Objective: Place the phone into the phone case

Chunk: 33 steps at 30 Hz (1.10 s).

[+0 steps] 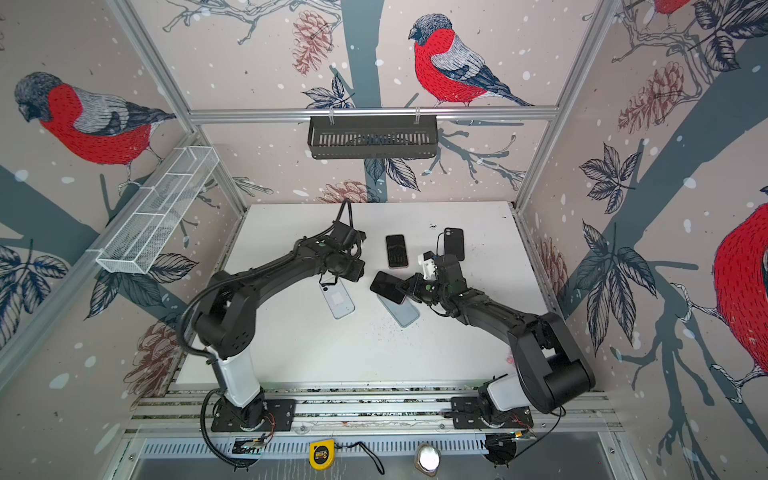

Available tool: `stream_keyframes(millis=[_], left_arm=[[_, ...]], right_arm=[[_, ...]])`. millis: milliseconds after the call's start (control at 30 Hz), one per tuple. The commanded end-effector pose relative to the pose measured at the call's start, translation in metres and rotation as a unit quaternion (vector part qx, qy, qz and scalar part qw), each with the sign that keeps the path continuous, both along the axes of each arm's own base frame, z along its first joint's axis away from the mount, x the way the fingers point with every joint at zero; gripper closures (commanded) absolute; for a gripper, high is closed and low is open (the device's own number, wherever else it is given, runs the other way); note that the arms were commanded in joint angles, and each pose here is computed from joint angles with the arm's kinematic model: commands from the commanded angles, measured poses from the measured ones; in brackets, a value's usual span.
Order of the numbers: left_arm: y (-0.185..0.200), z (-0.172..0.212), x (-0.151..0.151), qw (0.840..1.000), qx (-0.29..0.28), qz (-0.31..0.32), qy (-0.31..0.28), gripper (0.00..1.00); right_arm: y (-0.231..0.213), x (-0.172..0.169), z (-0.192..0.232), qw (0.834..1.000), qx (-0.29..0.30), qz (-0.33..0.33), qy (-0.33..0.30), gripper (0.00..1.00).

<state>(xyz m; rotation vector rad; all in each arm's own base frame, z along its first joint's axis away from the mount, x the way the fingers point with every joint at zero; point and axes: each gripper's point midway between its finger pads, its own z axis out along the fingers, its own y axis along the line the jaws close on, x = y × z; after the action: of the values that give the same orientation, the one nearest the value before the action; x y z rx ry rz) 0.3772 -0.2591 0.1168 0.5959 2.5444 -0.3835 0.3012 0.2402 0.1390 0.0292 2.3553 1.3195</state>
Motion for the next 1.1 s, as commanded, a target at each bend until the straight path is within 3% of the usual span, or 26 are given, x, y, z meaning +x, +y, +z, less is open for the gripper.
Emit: stream_keyframes(millis=[0, 67, 167, 267, 367, 433, 567, 633, 700, 800, 900, 1067], left_arm=[[-0.011, 0.058, 0.005, 0.992, -0.078, -0.016, -0.097, 0.63], [-0.015, 0.089, -0.008, 0.981, -0.122, -0.04, -0.145, 0.61], [-0.015, 0.144, -0.034, 0.95, -0.196, -0.072, -0.23, 0.55], [-0.001, 0.175, -0.065, 0.907, -0.248, -0.088, -0.329, 0.33], [0.011, 0.193, -0.095, 0.862, -0.283, -0.086, -0.411, 0.04], [0.012, 0.199, -0.107, 0.847, -0.298, -0.094, -0.43, 0.04], [-0.014, 0.194, -0.127, 0.845, -0.309, -0.177, -0.4, 0.04], [-0.026, 0.19, -0.133, 0.847, -0.311, -0.213, -0.375, 0.13], [-0.037, 0.185, -0.141, 0.847, -0.314, -0.249, -0.349, 0.28], [-0.048, 0.181, -0.151, 0.843, -0.322, -0.288, -0.321, 0.4], [-0.056, 0.18, -0.162, 0.835, -0.334, -0.324, -0.295, 0.43], [-0.063, 0.179, -0.168, 0.832, -0.341, -0.346, -0.268, 0.47]], right_arm=[[-0.018, -0.007, 0.013, 0.994, -0.075, 0.032, -0.072, 0.94], [-0.029, -0.008, 0.033, 0.988, -0.099, 0.029, -0.116, 0.94], [-0.041, -0.012, 0.06, 0.976, -0.123, 0.026, -0.175, 0.97], [-0.044, -0.02, 0.085, 0.964, -0.121, 0.029, -0.234, 0.99], [-0.039, -0.036, 0.115, 0.946, -0.088, 0.048, -0.309, 1.0], [-0.037, -0.05, 0.134, 0.924, -0.074, 0.058, -0.37, 0.99], [-0.037, -0.085, 0.161, 0.862, -0.054, 0.073, -0.498, 0.99], [-0.036, -0.106, 0.169, 0.824, -0.042, 0.094, -0.557, 0.99], [-0.039, -0.122, 0.174, 0.799, -0.034, 0.097, -0.592, 0.99], [-0.04, -0.132, 0.174, 0.795, -0.022, 0.105, -0.597, 1.0], [-0.033, -0.144, 0.175, 0.793, 0.002, 0.139, -0.593, 0.99], [-0.03, -0.141, 0.177, 0.809, 0.021, 0.143, -0.57, 0.99]])
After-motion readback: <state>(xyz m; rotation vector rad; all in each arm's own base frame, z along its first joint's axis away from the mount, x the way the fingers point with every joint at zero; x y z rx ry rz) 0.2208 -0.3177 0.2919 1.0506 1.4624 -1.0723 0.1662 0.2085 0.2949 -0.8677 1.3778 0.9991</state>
